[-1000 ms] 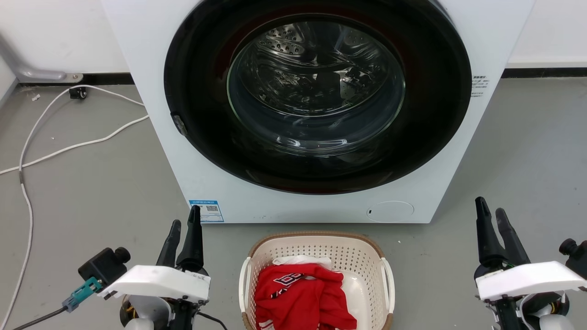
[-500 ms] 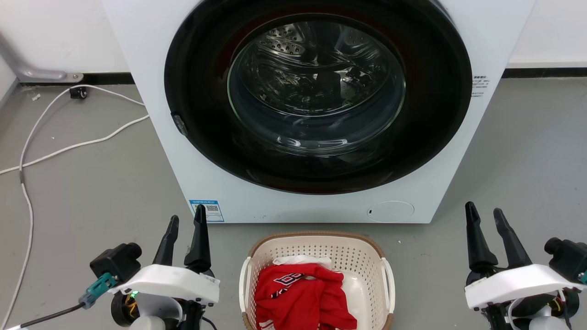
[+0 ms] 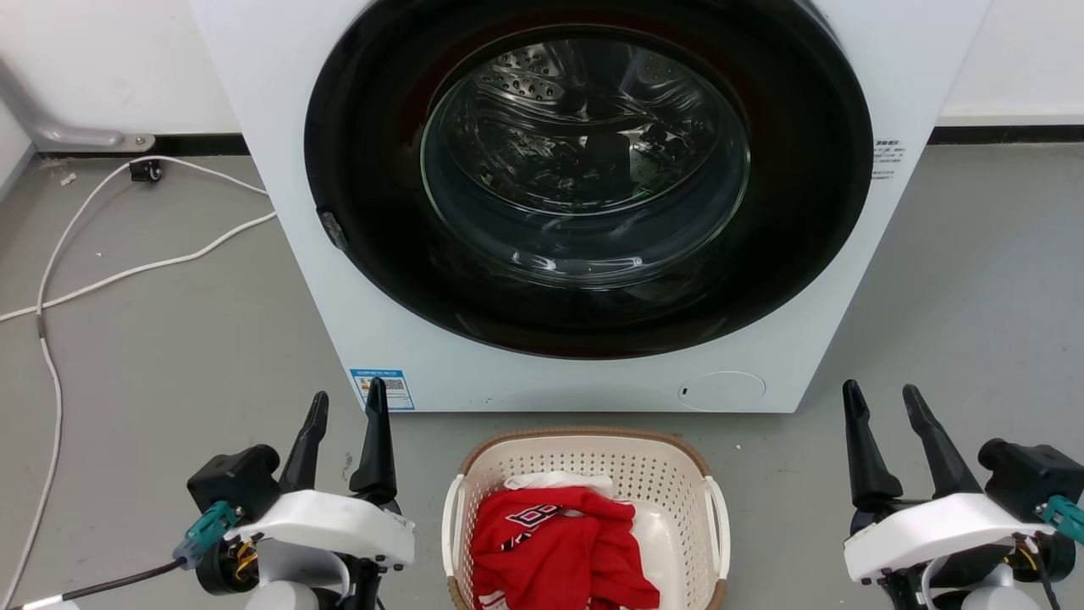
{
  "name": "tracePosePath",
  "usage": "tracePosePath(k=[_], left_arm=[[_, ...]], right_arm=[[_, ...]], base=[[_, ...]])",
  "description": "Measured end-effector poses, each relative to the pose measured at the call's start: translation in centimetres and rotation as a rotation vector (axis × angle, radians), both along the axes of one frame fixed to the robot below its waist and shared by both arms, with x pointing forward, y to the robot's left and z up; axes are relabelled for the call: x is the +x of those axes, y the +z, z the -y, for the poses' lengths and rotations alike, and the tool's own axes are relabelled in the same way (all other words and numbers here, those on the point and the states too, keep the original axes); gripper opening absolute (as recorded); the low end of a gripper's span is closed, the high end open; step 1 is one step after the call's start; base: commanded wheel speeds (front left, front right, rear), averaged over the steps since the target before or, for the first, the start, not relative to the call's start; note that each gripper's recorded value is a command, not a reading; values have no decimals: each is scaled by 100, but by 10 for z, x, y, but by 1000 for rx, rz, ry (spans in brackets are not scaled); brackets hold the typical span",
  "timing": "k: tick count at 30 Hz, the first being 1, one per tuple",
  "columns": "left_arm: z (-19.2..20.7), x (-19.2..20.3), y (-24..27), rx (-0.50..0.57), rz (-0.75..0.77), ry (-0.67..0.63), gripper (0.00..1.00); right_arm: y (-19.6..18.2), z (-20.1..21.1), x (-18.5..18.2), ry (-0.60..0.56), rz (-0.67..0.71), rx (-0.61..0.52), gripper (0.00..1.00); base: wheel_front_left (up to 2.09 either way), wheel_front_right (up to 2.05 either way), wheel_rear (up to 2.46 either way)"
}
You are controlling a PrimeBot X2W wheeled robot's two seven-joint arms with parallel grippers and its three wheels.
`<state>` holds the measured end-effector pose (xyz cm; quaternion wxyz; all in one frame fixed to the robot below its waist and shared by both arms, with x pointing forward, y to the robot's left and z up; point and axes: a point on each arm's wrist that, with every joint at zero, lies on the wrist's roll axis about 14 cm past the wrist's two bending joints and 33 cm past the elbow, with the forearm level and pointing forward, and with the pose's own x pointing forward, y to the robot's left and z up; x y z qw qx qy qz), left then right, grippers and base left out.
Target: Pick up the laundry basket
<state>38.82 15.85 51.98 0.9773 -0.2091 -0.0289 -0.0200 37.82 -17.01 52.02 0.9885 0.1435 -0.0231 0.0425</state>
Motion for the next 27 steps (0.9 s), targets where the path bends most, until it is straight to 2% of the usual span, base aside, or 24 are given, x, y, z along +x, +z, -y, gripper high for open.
tracePosePath(k=[27], left_arm=[[9,3,-3,267,37,-16,100]], right_arm=[[-11,-3,-5,21,-27,-245,100]], base=[[0,0,0]])
